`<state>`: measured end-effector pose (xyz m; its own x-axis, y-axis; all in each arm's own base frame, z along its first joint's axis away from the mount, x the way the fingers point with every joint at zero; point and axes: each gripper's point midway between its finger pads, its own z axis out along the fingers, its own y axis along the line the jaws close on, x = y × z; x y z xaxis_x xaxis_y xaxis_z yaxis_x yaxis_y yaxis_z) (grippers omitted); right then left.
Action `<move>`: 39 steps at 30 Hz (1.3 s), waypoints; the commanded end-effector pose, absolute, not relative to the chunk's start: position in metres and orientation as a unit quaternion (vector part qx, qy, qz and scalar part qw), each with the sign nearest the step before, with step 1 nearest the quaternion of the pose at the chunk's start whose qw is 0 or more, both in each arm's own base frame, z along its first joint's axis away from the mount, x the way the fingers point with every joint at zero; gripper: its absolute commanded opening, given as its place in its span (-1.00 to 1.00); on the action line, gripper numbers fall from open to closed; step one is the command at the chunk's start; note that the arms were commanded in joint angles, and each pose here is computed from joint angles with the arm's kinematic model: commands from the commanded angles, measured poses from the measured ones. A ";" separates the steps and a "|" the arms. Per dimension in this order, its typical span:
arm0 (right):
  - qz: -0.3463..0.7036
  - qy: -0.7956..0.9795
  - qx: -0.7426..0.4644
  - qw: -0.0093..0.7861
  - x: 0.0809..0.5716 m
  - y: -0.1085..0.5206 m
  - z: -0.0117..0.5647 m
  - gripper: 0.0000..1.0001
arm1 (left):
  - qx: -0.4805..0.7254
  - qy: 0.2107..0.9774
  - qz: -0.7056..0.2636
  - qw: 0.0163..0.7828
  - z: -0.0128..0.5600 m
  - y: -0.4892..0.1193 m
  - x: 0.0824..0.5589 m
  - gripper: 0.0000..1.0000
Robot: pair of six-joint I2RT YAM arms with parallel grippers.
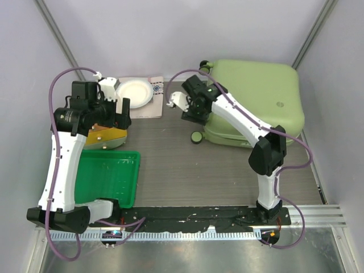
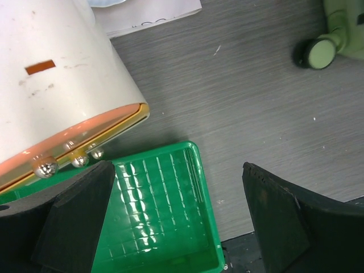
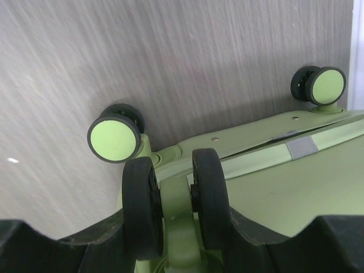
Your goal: Open, take out, and arrange the luggage
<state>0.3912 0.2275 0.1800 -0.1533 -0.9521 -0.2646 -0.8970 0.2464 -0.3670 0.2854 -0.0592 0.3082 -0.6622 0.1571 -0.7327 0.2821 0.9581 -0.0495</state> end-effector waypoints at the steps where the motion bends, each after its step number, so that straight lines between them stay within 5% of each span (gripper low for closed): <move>1: 0.126 0.772 -0.525 0.336 0.346 0.352 0.234 0.08 | 0.103 0.895 -0.115 0.419 0.317 -0.071 0.284 0.99; 3: 0.146 0.765 -0.497 0.384 0.361 0.370 0.276 0.67 | 0.092 0.891 -0.135 0.423 0.317 -0.077 0.286 0.99; 4: 0.157 0.766 -0.480 0.398 0.363 0.372 0.294 0.78 | 0.091 0.892 -0.143 0.420 0.312 -0.080 0.286 0.99; 8: 0.188 0.738 -0.451 0.465 0.355 0.359 0.373 0.79 | 0.107 0.871 -0.200 0.436 0.317 -0.101 0.291 0.99; 13: 0.181 0.733 -0.337 0.563 0.354 0.284 0.445 0.79 | 0.163 0.853 -0.276 0.412 0.303 -0.145 0.294 0.69; 18: 0.090 0.801 -0.141 0.575 0.408 0.123 0.435 0.73 | 0.245 0.864 -0.278 0.340 0.259 -0.204 0.284 0.11; 24: -0.048 0.829 -0.057 0.554 0.401 -0.016 0.412 0.57 | 0.294 0.883 -0.250 0.267 0.195 -0.257 0.276 -0.43; 29: -0.059 0.877 0.043 0.475 0.375 -0.114 0.357 0.56 | 0.270 0.883 -0.264 0.278 0.183 -0.288 0.308 -0.60; 39: 0.032 0.942 0.105 0.317 0.332 -0.185 0.240 0.47 | 0.129 0.884 -0.246 0.377 0.185 -0.284 0.441 -0.72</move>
<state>0.3492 -0.1860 0.2746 -0.7037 0.2029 -0.6809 0.2401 0.9699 0.0409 0.3420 -0.2886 0.1372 -0.7944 0.3044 -0.5257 0.5124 0.8005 -0.3108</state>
